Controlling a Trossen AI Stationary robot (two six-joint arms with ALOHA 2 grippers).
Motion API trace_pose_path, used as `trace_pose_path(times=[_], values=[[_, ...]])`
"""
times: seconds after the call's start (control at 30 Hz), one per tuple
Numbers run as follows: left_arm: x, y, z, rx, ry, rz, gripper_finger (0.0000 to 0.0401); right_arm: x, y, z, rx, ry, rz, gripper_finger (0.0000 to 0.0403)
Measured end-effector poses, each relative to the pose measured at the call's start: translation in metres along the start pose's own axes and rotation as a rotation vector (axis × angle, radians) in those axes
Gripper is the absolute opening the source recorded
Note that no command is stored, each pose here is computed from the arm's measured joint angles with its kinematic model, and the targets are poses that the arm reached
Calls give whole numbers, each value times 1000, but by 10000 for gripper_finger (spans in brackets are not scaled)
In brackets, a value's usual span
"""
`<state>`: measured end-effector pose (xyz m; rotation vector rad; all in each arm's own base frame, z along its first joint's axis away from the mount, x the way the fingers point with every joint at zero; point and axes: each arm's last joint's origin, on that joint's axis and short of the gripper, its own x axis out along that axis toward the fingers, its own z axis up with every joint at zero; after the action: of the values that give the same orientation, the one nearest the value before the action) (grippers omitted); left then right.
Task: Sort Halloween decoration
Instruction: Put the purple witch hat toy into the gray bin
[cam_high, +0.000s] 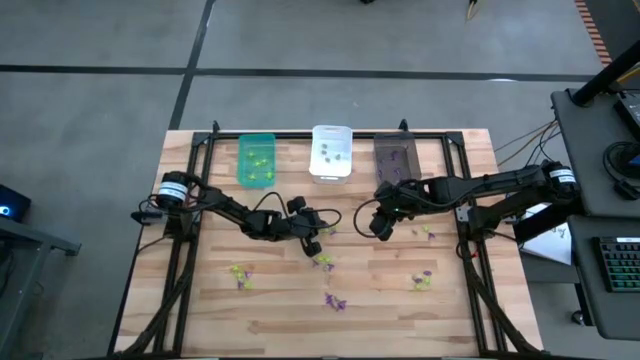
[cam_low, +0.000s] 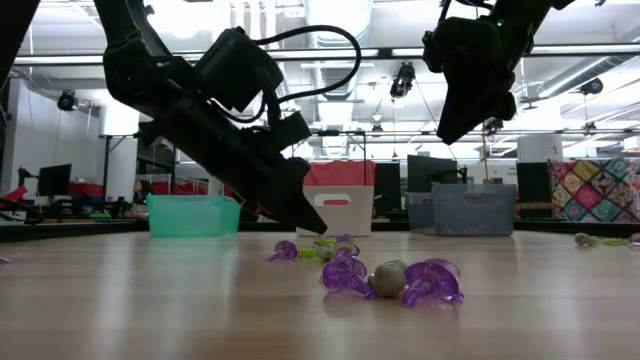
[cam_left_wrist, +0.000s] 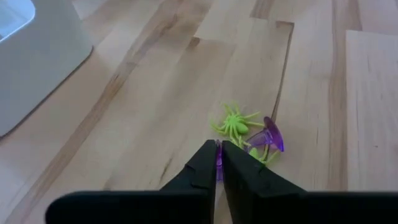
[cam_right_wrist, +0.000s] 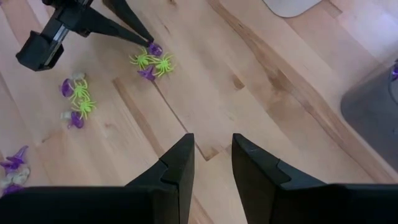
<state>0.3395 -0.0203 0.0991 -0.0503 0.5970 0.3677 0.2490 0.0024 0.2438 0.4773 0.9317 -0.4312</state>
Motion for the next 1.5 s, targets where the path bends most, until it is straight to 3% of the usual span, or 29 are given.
trace_pose_path(times=[0.4, 0.67, 0.9, 1.2, 1.5], values=[[-12, 2, 15, -2, -45, -2, 0, 0, -1, 1, -36, -26, -35, 95], [-40, 6, 48, 26, -166, -25, 0, 12, 6, 0, -325, -174, 37, 95], [-68, 2, 70, 82, -259, -126, 0, 22, 16, -3, -473, -394, 149, 98], [-68, -4, 76, 62, -349, -181, 0, 18, 23, 2, -519, -478, 239, 158], [-68, -6, 81, 58, -432, -185, 0, 17, 25, 3, -521, -489, 273, 161]])
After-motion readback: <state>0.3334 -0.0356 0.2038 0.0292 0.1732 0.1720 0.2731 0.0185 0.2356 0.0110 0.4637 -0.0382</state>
